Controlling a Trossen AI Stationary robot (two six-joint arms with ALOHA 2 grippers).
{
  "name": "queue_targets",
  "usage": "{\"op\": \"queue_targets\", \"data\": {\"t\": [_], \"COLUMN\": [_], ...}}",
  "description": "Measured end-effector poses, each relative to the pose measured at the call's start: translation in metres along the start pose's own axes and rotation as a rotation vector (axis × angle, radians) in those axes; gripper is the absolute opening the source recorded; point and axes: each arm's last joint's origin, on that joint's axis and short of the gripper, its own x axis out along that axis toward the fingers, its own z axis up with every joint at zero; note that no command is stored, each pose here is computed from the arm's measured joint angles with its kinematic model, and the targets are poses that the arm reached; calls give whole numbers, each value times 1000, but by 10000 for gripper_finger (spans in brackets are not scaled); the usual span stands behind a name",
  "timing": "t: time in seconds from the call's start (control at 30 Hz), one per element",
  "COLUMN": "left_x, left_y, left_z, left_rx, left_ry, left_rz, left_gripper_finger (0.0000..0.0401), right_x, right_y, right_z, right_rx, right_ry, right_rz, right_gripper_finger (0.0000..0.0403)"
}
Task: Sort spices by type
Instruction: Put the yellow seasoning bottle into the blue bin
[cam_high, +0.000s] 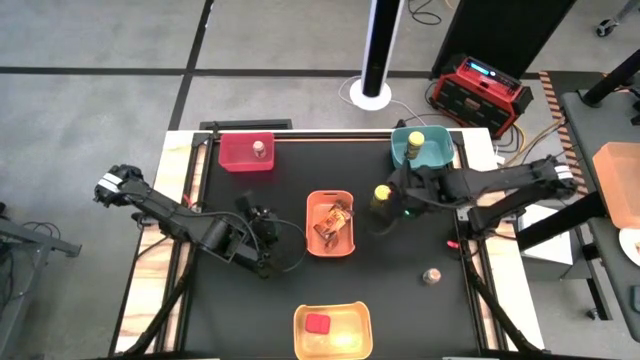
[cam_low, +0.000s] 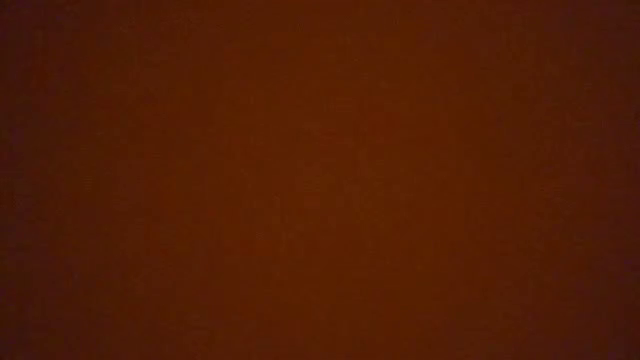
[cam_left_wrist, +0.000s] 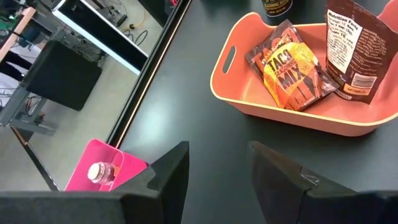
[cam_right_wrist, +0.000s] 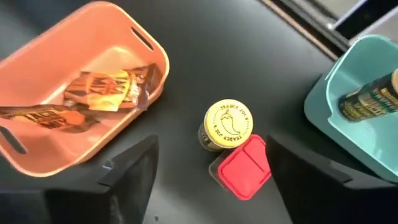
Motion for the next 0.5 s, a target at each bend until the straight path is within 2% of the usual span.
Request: {"op": "queue_targets", "data": {"t": [0.23, 0.5], "left_x": [0, 0], "left_y": [0, 1], "left_z": [0, 0], "left_rx": [18, 55], "left_ry": [0, -4], "left_rz": [1, 10], "left_gripper_finger": [148, 148], "right_x": [33, 64], "right_y": [-16, -32], "right_z": [24, 37], "right_rx": [36, 81], "right_ry": [167, 291], "right_rz": [9, 16], "right_gripper_finger": [337, 335]}}
